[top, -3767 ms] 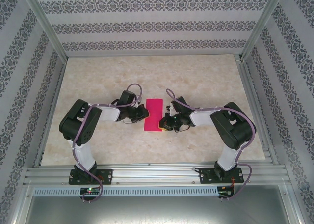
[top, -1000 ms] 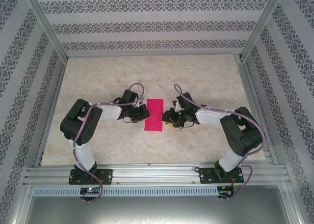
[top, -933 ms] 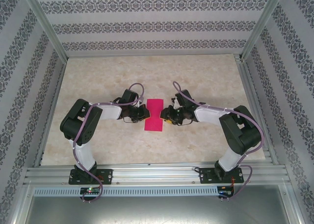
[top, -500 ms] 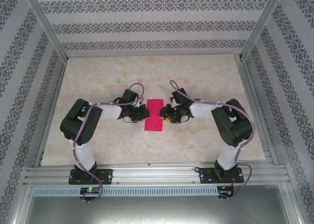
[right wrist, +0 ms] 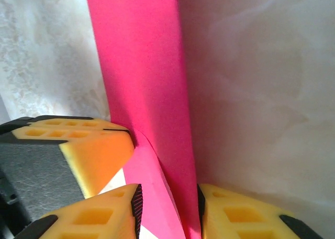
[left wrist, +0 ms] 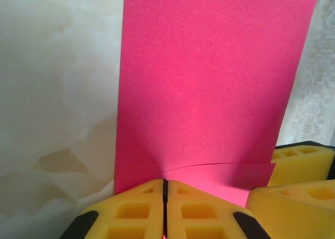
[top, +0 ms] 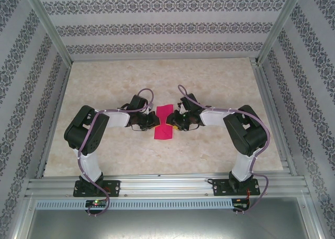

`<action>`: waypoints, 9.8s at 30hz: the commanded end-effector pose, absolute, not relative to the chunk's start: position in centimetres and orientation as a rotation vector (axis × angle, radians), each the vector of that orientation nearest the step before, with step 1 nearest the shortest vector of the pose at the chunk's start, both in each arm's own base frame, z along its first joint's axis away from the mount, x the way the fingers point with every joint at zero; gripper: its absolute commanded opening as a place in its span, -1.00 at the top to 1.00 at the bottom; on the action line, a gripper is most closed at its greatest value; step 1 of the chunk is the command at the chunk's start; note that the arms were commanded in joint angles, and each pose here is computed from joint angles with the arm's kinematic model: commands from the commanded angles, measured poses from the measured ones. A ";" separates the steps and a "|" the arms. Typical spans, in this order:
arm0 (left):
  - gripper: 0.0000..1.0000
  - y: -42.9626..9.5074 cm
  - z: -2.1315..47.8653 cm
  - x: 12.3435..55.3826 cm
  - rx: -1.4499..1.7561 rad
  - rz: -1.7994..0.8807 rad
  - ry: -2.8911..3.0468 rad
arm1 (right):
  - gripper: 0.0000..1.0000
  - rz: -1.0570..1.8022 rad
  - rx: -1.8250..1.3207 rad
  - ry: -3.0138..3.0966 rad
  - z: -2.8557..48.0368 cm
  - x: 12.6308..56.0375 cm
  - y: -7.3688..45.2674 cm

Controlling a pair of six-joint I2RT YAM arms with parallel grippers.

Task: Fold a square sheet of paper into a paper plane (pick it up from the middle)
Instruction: Turn over the paper at the center of the table, then third fold the triangle at the center of the table.

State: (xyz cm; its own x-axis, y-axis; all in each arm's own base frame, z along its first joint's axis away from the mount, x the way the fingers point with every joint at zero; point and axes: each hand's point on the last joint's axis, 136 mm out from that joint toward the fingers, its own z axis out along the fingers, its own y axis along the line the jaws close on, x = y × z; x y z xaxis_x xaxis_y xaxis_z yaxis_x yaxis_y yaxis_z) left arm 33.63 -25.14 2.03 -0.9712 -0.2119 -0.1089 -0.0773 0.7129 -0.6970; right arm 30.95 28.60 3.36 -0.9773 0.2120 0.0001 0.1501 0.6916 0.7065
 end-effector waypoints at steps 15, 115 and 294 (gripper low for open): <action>0.61 -21.4 9.6 33.5 -0.262 -0.869 2.596 | 0.88 1.265 0.148 2.688 7.7 31.0 28.3; 0.39 -23.4 9.6 33.6 -0.216 -1.044 2.678 | 0.27 0.932 0.112 2.825 5.0 25.7 26.8; 0.94 -25.2 6.4 24.7 0.536 -0.747 2.665 | 0.73 1.005 -0.023 2.949 2.3 33.3 30.4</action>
